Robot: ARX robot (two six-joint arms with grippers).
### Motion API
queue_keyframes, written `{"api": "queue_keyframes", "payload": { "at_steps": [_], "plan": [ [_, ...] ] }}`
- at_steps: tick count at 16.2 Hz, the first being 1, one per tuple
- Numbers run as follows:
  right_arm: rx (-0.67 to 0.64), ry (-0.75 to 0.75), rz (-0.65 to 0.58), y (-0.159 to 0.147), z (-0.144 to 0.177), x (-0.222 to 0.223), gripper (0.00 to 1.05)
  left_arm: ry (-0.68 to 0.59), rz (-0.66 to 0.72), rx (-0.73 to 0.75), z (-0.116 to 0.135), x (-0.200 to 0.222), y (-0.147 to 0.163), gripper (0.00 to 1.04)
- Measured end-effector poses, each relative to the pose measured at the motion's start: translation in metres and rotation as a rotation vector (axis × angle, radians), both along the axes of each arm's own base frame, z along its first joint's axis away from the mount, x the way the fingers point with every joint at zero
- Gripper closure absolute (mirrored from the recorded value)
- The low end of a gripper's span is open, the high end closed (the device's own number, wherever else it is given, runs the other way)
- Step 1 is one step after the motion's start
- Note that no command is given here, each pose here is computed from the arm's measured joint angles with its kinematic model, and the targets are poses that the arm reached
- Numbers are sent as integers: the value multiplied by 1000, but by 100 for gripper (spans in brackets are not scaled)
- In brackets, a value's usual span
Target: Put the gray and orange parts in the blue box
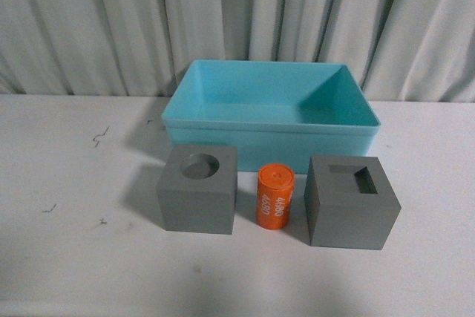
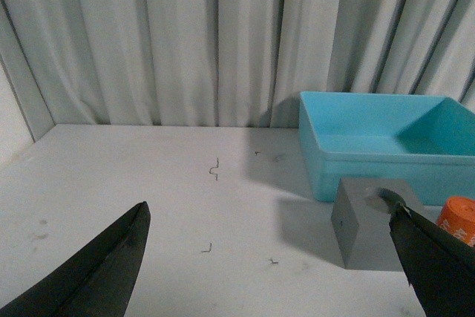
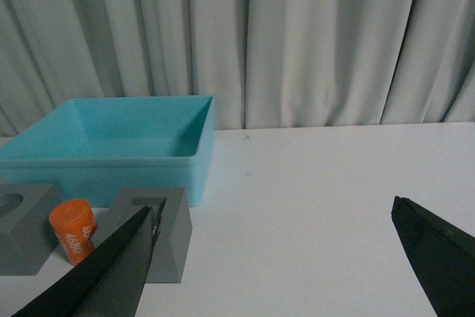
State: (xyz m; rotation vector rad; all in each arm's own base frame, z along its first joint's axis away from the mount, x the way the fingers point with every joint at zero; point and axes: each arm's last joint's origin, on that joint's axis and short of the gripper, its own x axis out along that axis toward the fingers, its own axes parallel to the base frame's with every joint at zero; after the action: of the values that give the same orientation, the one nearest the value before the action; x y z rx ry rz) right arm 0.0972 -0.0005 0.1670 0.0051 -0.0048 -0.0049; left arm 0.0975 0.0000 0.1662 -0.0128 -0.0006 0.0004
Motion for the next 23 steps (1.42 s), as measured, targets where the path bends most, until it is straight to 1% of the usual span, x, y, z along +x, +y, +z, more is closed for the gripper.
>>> {"api": "queue_keyframes", "payload": {
  "at_steps": [23],
  "plan": [
    [0, 0, 0, 0, 0, 0, 6, 0, 0, 0, 0, 0, 0, 7]
  ]
}}
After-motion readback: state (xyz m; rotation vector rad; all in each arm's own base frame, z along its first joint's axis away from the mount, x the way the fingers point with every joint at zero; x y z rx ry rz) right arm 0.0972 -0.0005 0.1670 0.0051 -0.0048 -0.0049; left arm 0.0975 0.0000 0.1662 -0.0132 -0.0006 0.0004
